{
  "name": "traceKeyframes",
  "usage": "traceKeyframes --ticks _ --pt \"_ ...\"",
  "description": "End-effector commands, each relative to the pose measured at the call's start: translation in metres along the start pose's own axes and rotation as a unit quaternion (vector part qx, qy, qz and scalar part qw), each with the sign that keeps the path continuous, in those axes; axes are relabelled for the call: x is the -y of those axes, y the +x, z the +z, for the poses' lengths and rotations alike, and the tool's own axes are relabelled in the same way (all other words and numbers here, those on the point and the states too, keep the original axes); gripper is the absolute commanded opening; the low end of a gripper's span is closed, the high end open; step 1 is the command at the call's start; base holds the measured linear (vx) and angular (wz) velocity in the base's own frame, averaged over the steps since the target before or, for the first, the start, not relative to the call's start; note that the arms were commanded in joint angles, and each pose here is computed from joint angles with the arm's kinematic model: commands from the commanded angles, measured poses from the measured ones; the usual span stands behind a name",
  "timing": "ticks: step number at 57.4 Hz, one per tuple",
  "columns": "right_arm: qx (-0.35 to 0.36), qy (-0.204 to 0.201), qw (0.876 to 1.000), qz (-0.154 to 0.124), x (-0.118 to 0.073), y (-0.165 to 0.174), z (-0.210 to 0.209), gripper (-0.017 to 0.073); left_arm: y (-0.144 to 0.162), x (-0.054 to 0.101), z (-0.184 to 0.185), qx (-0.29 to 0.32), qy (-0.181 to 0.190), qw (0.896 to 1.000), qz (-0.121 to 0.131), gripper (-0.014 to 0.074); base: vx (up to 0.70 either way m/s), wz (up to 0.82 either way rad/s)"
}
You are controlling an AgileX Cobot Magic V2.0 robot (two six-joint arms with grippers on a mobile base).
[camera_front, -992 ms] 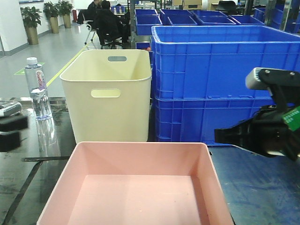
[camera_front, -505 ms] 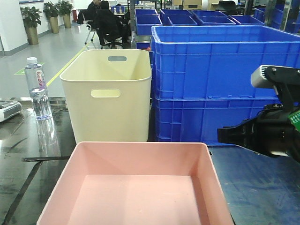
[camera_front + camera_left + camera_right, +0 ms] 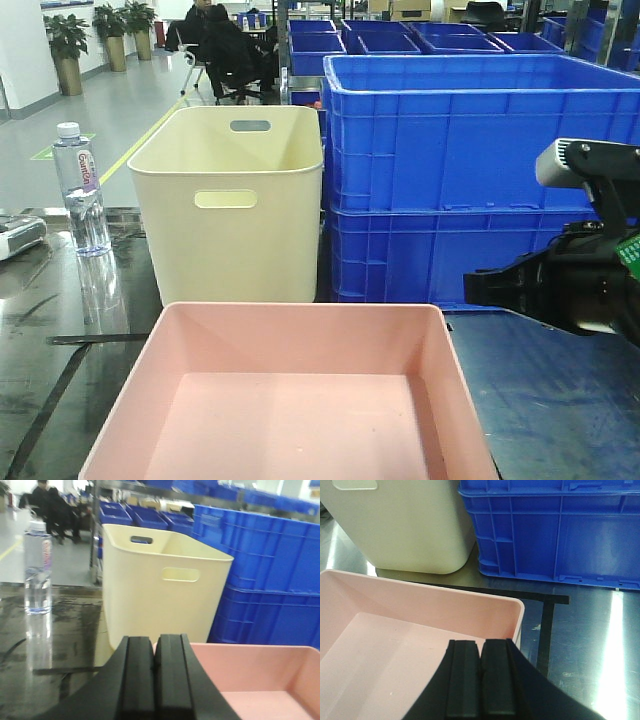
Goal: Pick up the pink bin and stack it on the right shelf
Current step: 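Open both grippers and withdraw them from the pink bin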
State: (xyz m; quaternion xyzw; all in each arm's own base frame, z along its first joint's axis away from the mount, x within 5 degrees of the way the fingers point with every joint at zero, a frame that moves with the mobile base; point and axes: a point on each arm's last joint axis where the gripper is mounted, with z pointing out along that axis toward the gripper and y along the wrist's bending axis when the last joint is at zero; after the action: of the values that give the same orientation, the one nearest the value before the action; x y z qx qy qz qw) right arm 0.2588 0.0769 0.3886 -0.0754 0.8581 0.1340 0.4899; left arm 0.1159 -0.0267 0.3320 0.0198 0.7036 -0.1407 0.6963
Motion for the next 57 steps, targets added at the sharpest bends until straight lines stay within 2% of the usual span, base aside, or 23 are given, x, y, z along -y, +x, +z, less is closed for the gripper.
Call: traceKeyframes --ticks 1,3,6,9,17,23,24,38,57 --pt "0.067 -0.002 0.998 -0.007 -0.002 -0.018 -0.014 -0.0013 0.01 -0.004 -0.018 0.08 0.0 0.997 0.019 -0.0005 0.0 0.0" --pt "0.067 -0.002 0.998 -0.007 -0.002 -0.018 -0.014 -0.0013 0.025 -0.006 -0.025 0.079 -0.001 0.996 0.028 -0.0005 0.0 0.0" --pt "0.067 -0.002 0.998 -0.007 -0.002 -0.018 -0.014 -0.0013 0.042 -0.011 -0.034 0.073 -0.011 0.997 0.025 -0.0005 0.0 0.0" --pt "0.067 -0.002 0.998 -0.007 -0.002 -0.018 -0.014 -0.0013 0.06 -0.017 -0.041 0.06 -0.034 0.997 0.017 -0.0005 0.0 0.0" --pt "0.067 -0.002 0.998 -0.007 -0.002 -0.018 -0.014 -0.0013 0.096 -0.03 -0.056 0.048 -0.098 0.994 0.018 -0.0003 0.0 0.0" --pt "0.067 -0.002 0.998 -0.007 -0.002 -0.018 -0.014 -0.0013 0.128 -0.037 -0.062 0.047 -0.121 0.991 0.017 -0.0001 0.0 0.0" --pt "0.067 -0.002 0.998 -0.007 -0.002 -0.018 -0.014 -0.0013 0.131 -0.038 -0.063 0.03 -0.124 0.992 0.015 -0.0001 0.0 0.0" --pt "0.067 -0.002 0.998 -0.007 -0.002 -0.018 -0.014 -0.0013 0.142 -0.038 -0.066 -0.043 -0.13 0.991 0.007 -0.0001 0.0 0.0" --pt "0.067 -0.002 0.998 -0.007 -0.002 -0.018 -0.014 -0.0013 0.144 -0.038 -0.066 -0.053 -0.131 0.99 0.005 -0.0001 0.0 0.0"
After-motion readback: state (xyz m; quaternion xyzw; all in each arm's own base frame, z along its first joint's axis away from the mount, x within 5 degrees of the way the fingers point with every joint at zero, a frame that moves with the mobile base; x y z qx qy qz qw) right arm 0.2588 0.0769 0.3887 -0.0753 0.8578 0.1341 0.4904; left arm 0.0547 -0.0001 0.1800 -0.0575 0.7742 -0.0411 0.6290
